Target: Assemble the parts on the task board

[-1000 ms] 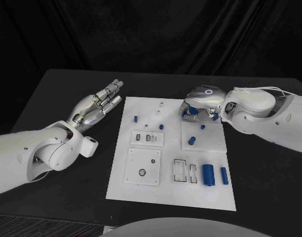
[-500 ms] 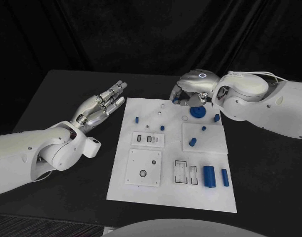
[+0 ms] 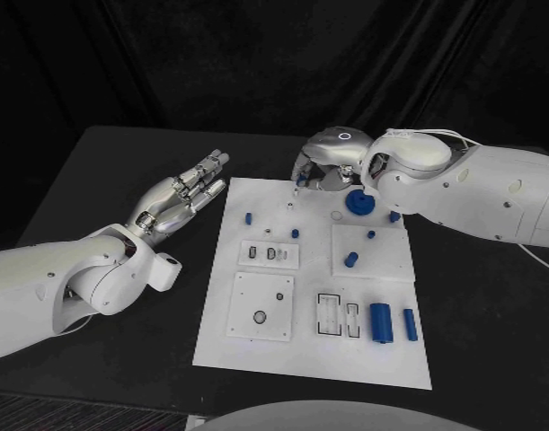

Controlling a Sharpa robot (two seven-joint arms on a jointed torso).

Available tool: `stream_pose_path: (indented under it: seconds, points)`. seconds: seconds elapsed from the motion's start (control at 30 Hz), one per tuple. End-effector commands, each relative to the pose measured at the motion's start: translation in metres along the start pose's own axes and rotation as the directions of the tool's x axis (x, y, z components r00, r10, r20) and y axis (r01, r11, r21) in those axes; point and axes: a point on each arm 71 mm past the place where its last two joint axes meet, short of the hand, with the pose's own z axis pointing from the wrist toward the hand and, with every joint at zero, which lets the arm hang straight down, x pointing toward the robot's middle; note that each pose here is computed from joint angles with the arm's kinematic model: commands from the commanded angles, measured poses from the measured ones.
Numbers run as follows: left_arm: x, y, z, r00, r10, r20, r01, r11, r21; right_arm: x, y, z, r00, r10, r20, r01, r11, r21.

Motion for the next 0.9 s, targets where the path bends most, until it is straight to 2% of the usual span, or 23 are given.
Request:
stream_pose_path:
  seconds: [0.03, 0.47, 0.9]
  points:
    - [0.0012, -0.0192, -0.0009, 1.0, -0.008, -0.014, 0.011, 0.967, 0.256, 0.001, -0.001, 0.002, 1.0, 0.007, 0.01, -0.007, 1.0, -0.003]
    - [0.0023, -0.0184, 0.0007, 1.0, -0.012, -0.021, 0.017, 0.967, 0.254, 0.009, 0.002, 0.009, 1.0, 0.015, -0.012, -0.015, 1.0, 0.0]
    - [0.0009, -0.017, 0.0011, 1.0, -0.016, -0.026, 0.022, 0.969, 0.245, 0.018, 0.0, 0.005, 0.999, 0.027, -0.042, -0.027, 0.999, 0.021]
